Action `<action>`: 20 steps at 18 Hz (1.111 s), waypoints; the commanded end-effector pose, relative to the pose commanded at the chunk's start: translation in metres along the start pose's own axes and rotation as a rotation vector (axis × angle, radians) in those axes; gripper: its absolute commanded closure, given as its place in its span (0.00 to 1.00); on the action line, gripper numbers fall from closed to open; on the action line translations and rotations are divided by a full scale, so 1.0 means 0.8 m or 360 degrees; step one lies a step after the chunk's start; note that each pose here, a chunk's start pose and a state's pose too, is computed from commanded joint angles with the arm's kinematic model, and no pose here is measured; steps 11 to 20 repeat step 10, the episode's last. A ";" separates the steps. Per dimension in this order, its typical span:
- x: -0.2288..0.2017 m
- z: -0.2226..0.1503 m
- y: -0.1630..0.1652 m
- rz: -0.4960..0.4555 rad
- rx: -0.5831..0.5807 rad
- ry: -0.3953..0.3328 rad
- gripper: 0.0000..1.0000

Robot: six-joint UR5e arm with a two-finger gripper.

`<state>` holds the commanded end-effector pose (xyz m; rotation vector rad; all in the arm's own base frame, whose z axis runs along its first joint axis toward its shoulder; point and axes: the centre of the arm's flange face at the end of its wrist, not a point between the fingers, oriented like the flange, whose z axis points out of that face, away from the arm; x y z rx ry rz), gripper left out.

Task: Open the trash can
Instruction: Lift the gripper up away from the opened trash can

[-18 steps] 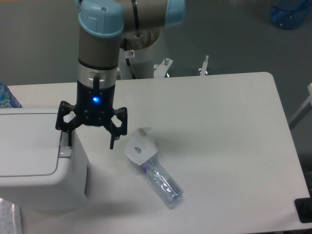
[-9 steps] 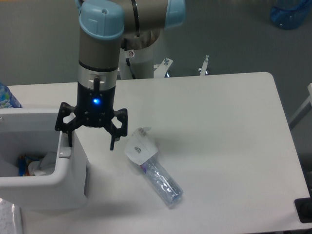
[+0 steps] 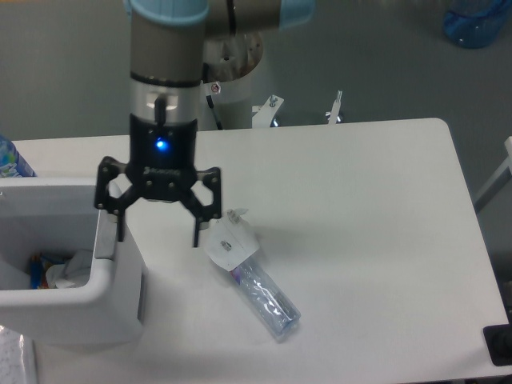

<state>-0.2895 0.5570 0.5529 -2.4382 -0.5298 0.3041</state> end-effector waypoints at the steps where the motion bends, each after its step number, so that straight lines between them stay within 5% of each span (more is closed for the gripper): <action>1: -0.004 -0.001 0.000 0.0053 -0.0018 -0.0048 0.00; 6: -0.046 0.005 0.014 0.0234 -0.0139 -0.0220 0.00; 20: -0.078 0.008 0.023 0.0255 -0.0207 -0.0238 0.00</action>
